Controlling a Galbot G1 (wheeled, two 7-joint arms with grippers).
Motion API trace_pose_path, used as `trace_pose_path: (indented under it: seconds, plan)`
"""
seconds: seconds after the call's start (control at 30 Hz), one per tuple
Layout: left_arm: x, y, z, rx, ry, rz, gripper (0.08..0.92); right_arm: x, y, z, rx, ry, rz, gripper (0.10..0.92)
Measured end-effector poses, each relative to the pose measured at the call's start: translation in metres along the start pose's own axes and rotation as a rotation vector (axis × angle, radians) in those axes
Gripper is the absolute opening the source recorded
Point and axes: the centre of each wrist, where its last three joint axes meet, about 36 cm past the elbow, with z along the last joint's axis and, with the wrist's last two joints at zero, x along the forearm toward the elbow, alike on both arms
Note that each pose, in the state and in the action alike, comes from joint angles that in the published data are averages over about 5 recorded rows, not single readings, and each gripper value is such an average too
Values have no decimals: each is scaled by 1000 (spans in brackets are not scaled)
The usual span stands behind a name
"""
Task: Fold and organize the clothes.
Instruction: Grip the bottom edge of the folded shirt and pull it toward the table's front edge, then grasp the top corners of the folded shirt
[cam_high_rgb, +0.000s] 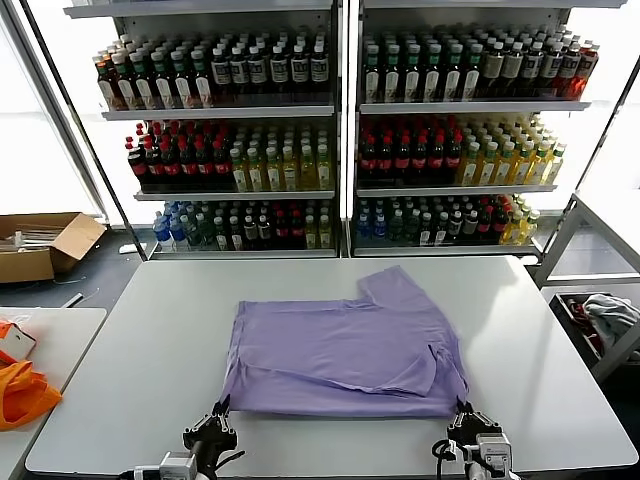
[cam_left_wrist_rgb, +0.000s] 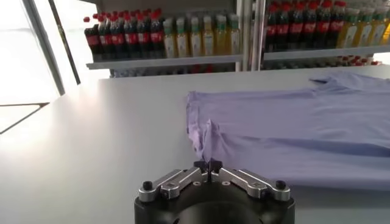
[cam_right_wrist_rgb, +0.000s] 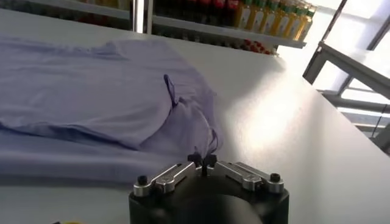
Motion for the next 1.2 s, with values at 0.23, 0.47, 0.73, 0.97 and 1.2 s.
trace_pose_path:
  seconds: [0.23, 0.47, 0.73, 0.97, 1.2]
  plan:
    - [8, -3, 4, 6, 5, -9, 139, 8, 2, 4, 16, 2, -2, 250]
    - [15, -11, -2, 15, -15, -5, 335, 10, 1, 0, 15, -37, 14, 458]
    - [12, -21, -9, 17, -69, -2, 569, -6, 6, -6, 5, -70, 24, 683]
    - [-1, -20, -18, 3, -102, -7, 765, -29, 14, -15, 8, -90, 25, 818]
    - [-16, -15, -25, -16, -122, -8, 822, -53, 18, -27, 4, -109, 40, 823]
